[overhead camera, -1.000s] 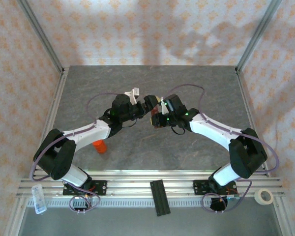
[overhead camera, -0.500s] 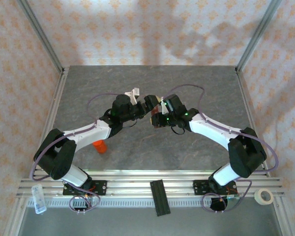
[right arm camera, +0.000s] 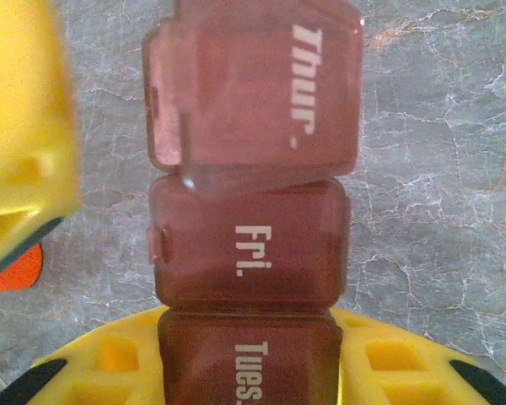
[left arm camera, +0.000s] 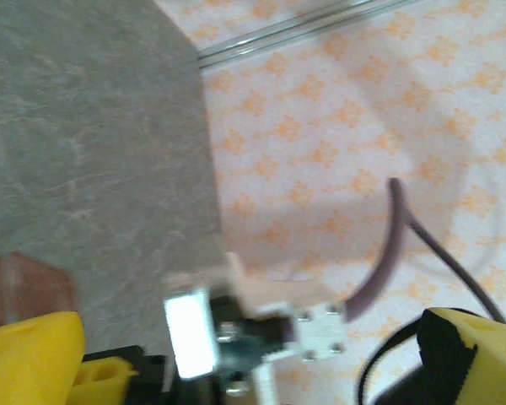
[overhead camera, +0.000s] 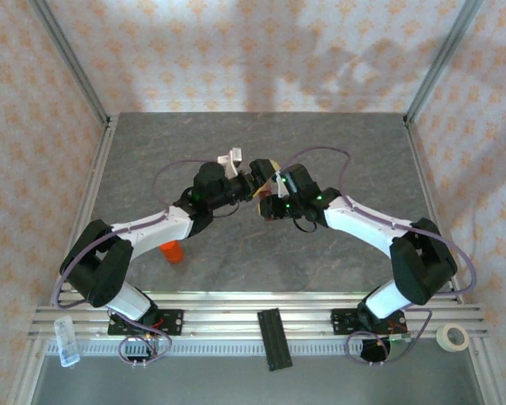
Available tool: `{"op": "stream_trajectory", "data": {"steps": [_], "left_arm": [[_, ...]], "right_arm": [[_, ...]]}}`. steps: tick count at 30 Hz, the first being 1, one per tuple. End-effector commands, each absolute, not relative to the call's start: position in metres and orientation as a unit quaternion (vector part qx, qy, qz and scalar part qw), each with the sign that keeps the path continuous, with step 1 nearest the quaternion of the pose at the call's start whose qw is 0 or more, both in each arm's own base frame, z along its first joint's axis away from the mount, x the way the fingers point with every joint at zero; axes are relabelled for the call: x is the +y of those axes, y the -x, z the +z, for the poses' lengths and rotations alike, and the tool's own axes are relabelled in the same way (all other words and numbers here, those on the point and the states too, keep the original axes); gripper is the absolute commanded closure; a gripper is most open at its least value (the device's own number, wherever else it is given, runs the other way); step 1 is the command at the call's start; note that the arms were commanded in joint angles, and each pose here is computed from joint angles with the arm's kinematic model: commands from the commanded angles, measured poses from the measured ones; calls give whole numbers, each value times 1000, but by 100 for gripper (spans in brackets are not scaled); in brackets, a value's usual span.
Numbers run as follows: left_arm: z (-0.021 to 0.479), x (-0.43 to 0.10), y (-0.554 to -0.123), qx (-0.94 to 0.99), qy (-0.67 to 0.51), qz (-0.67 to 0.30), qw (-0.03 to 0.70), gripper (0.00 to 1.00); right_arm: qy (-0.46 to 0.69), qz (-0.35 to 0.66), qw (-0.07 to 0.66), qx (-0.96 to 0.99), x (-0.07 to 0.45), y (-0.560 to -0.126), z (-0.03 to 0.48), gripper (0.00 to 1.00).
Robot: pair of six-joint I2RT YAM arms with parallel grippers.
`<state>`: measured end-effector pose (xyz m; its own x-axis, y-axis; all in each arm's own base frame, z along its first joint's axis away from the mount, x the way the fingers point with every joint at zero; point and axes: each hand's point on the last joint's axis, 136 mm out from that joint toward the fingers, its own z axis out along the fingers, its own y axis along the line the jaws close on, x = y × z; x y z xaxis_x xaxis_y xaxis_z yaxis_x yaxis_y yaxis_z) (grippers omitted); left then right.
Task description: Sort the pills into containers
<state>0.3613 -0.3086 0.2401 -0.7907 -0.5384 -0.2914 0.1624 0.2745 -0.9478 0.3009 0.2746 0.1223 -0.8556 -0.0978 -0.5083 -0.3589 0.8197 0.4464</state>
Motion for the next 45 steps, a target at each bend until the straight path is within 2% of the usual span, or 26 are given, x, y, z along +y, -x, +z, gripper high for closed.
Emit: {"op": "stream_trajectory", "data": {"steps": [1, 6, 12, 22, 39, 43, 45], "left_arm": [[274, -316, -363, 704, 113, -629, 311, 0], [261, -302, -364, 730, 122, -583, 335, 0], [242, -256, -368, 770, 159, -485, 383, 0], [209, -202, -367, 814, 178, -379, 402, 0], [199, -194, -362, 827, 179, -356, 397, 0], [199, -201, -368, 828, 175, -363, 390, 0], [198, -202, -370, 826, 177, -367, 389, 0]], "right_arm": [[125, 276, 244, 921, 277, -302, 122, 73], [124, 272, 243, 923, 274, -300, 119, 73], [123, 264, 235, 927, 269, -295, 109, 73], [134, 209, 205, 947, 251, -286, 78, 72], [221, 94, 143, 960, 254, -268, 27, 70], [229, 72, 136, 961, 252, -265, 19, 66], [230, 64, 132, 962, 250, -264, 16, 57]]}}
